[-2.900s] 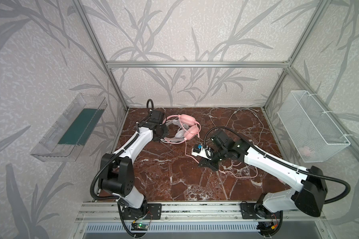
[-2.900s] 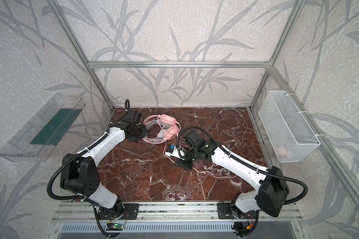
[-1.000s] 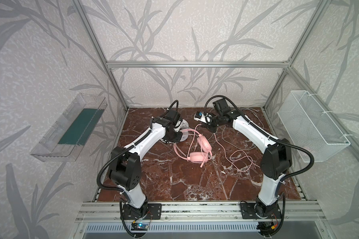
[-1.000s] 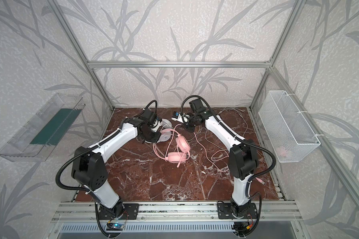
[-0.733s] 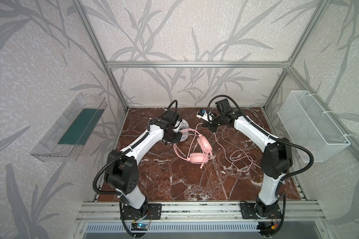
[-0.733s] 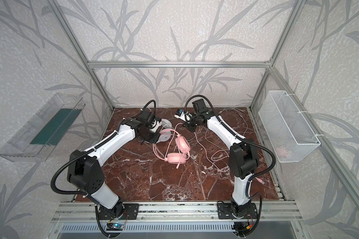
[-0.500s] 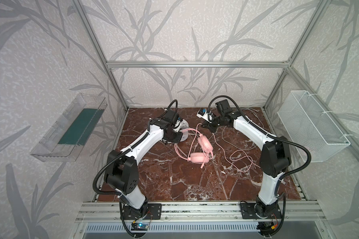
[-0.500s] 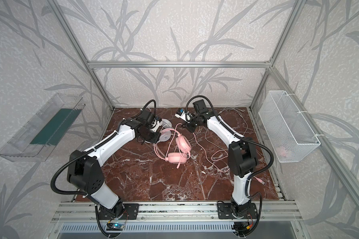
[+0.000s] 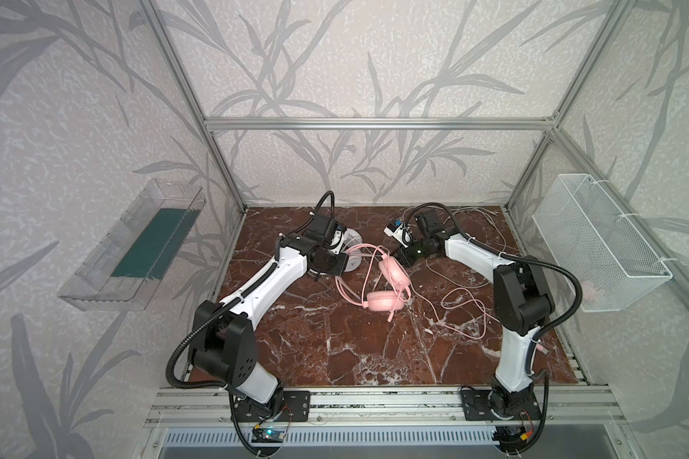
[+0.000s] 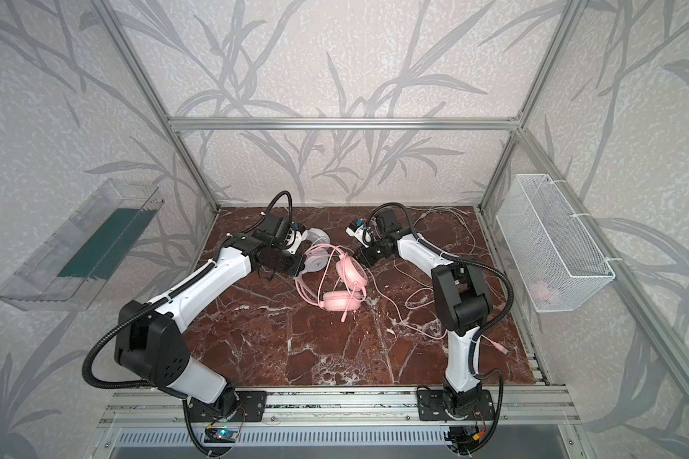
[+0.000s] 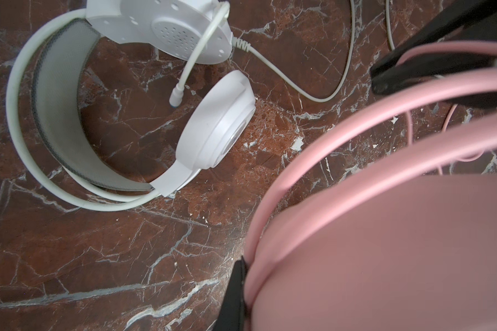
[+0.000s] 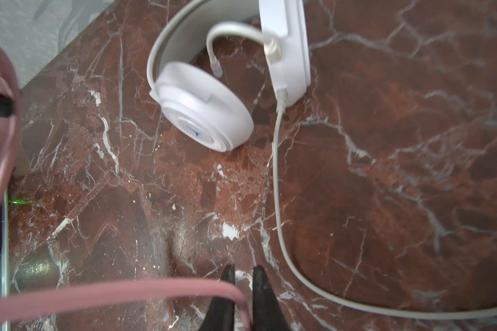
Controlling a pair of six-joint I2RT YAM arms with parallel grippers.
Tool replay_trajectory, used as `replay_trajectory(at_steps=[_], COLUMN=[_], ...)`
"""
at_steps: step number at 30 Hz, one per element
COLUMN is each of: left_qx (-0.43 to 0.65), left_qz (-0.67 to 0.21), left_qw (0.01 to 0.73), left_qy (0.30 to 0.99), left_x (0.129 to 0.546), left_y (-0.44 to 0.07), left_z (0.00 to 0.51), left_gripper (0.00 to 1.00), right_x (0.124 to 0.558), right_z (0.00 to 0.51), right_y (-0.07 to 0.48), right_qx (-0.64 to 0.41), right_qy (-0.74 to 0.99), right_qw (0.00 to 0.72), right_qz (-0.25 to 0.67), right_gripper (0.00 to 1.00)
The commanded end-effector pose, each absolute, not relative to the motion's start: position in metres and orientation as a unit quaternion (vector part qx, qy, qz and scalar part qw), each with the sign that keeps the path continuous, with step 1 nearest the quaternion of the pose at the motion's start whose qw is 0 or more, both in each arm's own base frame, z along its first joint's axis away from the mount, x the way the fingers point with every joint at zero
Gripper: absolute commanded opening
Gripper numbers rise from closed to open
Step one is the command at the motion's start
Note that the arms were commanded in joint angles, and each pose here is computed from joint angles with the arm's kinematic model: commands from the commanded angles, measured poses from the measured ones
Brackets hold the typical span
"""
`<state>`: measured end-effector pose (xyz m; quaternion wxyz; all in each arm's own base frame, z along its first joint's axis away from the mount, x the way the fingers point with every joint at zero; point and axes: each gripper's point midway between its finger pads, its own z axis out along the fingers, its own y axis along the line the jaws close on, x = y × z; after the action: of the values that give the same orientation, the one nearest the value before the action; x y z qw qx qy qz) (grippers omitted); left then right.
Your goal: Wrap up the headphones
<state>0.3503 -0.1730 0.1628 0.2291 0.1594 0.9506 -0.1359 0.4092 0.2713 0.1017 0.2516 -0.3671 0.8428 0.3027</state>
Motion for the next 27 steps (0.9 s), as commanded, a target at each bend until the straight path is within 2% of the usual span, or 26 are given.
replay_trajectory(at_steps=[1, 5, 13, 27], left_qx=[0.145, 0.133, 0.098, 0.005], left_qz=[-0.195, -0.207, -0.236, -0.281], left_qw=[0.269, 0.268, 0.281, 0.322], left_qy=[0.932, 0.932, 0.925, 0.904], left_x=[0.355, 0.358, 0.366, 0.389], left_y=[-0.185, -0.185, -0.18, -0.155], left_z=[0.193, 0.193, 0.2, 0.215], left_gripper=[0.0, 0.0, 0.0, 0.0], right_x=[0.412, 0.404, 0.379, 0.324], right_z=[0.107, 0.094, 0.059, 0.032], right_y=[0.271, 0.267, 0.253, 0.233], right_qx=[-0.319, -0.289, -0.241, -0.202], right_qy=[0.852, 0.864, 0.891, 0.908], right_qw=[0.263, 0.253, 0.209, 0.16], right_qz=[0.321, 0.327, 0.324, 0.329], right_gripper=[0.19, 0.26, 0.32, 0.32])
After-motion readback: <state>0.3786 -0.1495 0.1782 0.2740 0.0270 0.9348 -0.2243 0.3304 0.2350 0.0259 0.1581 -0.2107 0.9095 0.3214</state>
